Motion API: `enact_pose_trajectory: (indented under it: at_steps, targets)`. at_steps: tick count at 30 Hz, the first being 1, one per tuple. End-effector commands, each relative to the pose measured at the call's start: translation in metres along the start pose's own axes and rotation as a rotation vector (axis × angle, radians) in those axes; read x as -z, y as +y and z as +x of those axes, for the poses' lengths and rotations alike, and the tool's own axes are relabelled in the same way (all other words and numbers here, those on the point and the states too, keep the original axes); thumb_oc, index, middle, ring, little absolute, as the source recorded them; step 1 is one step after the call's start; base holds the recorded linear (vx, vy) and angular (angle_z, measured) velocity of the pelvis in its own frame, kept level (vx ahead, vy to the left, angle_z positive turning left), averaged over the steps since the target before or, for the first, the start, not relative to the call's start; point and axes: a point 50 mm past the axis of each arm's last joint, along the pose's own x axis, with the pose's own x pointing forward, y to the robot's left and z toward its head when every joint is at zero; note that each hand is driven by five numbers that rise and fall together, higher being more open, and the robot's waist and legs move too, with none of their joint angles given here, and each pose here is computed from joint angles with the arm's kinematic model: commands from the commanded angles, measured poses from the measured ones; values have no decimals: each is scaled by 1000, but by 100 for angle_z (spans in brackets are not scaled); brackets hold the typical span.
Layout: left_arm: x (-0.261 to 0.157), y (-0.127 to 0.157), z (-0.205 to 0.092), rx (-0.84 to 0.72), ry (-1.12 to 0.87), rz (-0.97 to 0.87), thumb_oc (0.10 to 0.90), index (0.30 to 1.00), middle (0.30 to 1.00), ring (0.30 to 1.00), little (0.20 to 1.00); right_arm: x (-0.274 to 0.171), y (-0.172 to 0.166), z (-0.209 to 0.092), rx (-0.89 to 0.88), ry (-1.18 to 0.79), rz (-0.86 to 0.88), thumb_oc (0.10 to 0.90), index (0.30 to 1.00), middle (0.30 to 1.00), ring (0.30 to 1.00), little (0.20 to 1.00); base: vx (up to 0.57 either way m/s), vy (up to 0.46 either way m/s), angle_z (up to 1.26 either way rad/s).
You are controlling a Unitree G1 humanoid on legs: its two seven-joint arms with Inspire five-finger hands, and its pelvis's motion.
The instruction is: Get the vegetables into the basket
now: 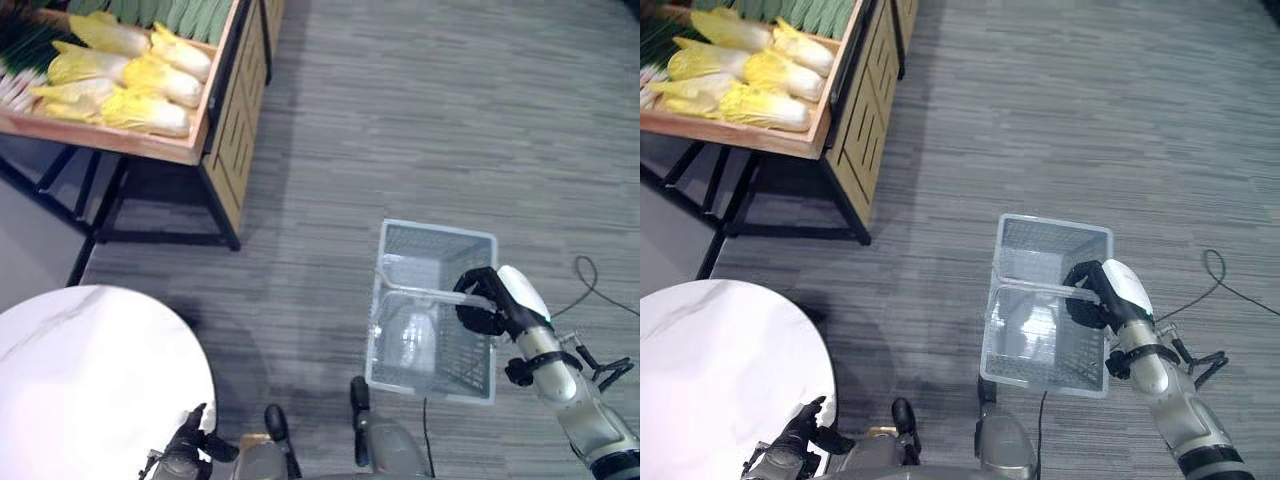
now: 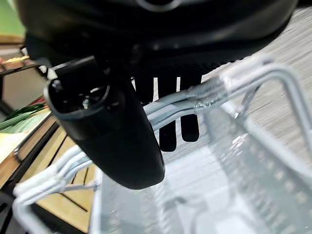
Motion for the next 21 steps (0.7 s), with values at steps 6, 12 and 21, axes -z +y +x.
enact_pose_trajectory:
  at_steps: [6, 12, 21]
  targets:
    - [-8, -6, 1, 14, -16, -22, 900, 1000, 1000, 1000, 1000, -28, -58, 7, 248, -173, -20, 400, 300, 300, 300, 300, 96, -236, 2]
    - [-7, -9, 1, -8, -4, -13, 900, 1000, 1000, 1000, 1000, -1, -51, -1, 222, -53, -18, 400, 300, 300, 300, 300, 46, -194, 16]
    - [5, -17, -3, 12, 25, 47, 900, 1000, 1000, 1000, 1000, 26, -40, 2, 195, 82, -3, 400, 300, 300, 300, 300, 70, -22, -1]
